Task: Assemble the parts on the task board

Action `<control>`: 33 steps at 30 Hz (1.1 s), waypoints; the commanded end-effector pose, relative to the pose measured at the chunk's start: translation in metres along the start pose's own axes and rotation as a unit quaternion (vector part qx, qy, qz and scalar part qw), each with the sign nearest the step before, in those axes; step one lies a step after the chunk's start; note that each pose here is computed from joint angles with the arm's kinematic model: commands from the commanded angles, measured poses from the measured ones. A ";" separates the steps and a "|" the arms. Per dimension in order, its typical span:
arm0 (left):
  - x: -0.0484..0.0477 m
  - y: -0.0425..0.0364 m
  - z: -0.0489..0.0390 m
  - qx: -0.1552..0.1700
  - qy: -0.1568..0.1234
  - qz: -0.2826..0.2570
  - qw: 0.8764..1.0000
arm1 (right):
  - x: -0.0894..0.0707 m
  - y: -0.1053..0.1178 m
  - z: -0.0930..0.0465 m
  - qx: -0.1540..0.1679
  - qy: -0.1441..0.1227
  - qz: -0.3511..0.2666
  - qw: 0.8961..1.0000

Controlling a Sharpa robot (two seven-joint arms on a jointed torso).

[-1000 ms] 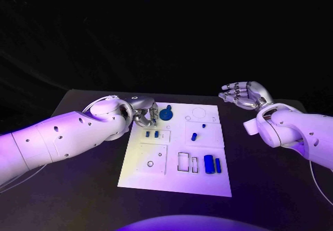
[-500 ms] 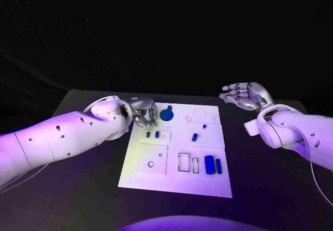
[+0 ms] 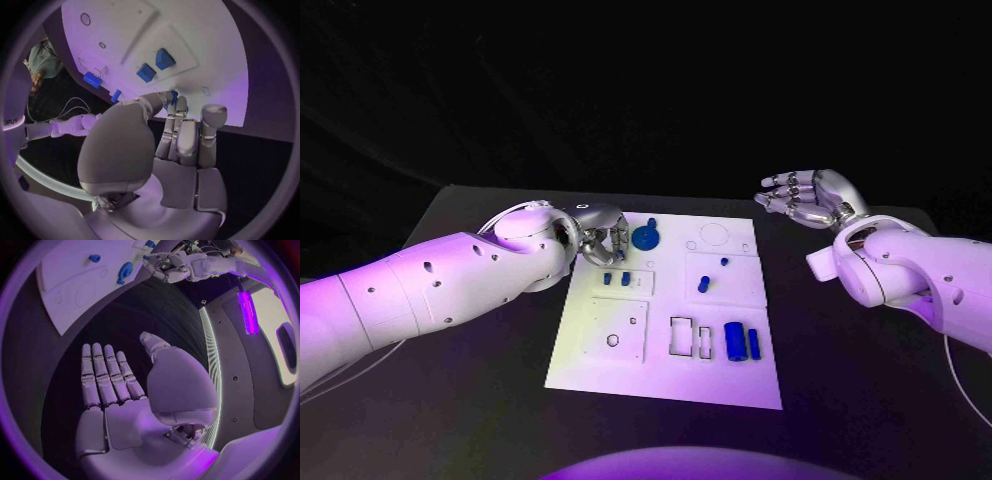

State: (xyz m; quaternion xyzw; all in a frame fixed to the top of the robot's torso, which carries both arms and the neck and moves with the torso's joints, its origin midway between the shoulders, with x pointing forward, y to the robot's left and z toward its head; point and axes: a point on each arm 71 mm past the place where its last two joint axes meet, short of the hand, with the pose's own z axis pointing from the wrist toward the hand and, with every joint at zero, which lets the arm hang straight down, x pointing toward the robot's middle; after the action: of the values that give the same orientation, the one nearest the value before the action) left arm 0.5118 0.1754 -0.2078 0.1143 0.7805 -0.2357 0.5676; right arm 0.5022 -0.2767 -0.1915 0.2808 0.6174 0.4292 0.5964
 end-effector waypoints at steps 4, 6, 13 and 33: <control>0.0031 -0.0029 0.0006 0.000 0.017 0.004 1.000 | 0.002 0.001 0.000 -0.007 0.009 0.000 1.000; 0.0037 -0.0034 0.0008 0.000 0.019 0.004 1.000 | 0.002 0.001 0.000 -0.008 0.009 0.000 1.000; 0.0045 -0.0035 0.0012 0.000 0.022 0.005 1.000 | 0.002 0.001 0.000 -0.008 0.009 0.000 1.000; 0.0068 -0.0063 0.0040 0.001 0.024 0.005 1.000 | 0.003 0.001 0.000 -0.008 0.010 0.000 1.000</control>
State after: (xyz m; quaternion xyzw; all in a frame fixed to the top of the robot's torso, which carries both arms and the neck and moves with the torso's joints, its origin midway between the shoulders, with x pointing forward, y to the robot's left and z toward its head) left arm 0.5112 0.1696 -0.2119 0.1199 0.7893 -0.2318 0.5558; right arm 0.5024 -0.2757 -0.1917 0.2804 0.6176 0.4300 0.5958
